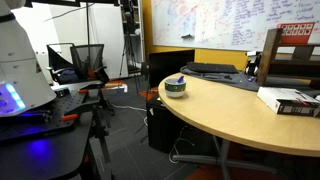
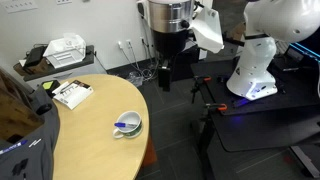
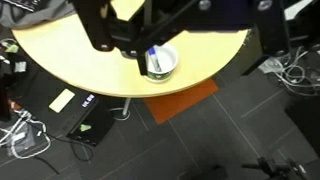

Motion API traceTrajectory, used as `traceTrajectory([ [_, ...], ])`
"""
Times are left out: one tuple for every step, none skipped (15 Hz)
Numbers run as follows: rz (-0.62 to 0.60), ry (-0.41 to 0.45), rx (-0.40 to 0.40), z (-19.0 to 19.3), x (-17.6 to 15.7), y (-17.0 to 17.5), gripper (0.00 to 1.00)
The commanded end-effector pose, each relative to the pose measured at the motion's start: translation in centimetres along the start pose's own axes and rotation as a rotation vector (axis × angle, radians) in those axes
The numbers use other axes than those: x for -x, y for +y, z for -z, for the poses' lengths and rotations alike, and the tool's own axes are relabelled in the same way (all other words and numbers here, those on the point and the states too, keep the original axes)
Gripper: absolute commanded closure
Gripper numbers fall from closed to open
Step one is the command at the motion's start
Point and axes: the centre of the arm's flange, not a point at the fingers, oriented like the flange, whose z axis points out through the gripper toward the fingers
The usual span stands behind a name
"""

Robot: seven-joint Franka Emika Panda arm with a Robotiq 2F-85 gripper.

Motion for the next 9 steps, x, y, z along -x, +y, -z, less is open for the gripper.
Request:
traceTrajectory([
  [0.000, 0.000, 0.000, 0.0, 0.0, 0.0, 0.00],
  [0.000, 0.000, 0.000, 0.0, 0.0, 0.0, 0.00],
  [0.000, 0.000, 0.000, 0.0, 0.0, 0.0, 0.00],
  [0.000, 0.000, 0.000, 0.0, 0.0, 0.0, 0.00],
  [0.000, 0.000, 0.000, 0.0, 0.0, 0.0, 0.00],
  [0.000, 0.000, 0.000, 0.0, 0.0, 0.0, 0.00],
  [0.000, 0.000, 0.000, 0.0, 0.0, 0.0, 0.00],
  [0.013, 0.008, -0.005, -0.4, -0.7, 0.0, 0.00],
  [0.028, 0.018, -0.006, -0.7, -1.3, 0.0, 0.00],
])
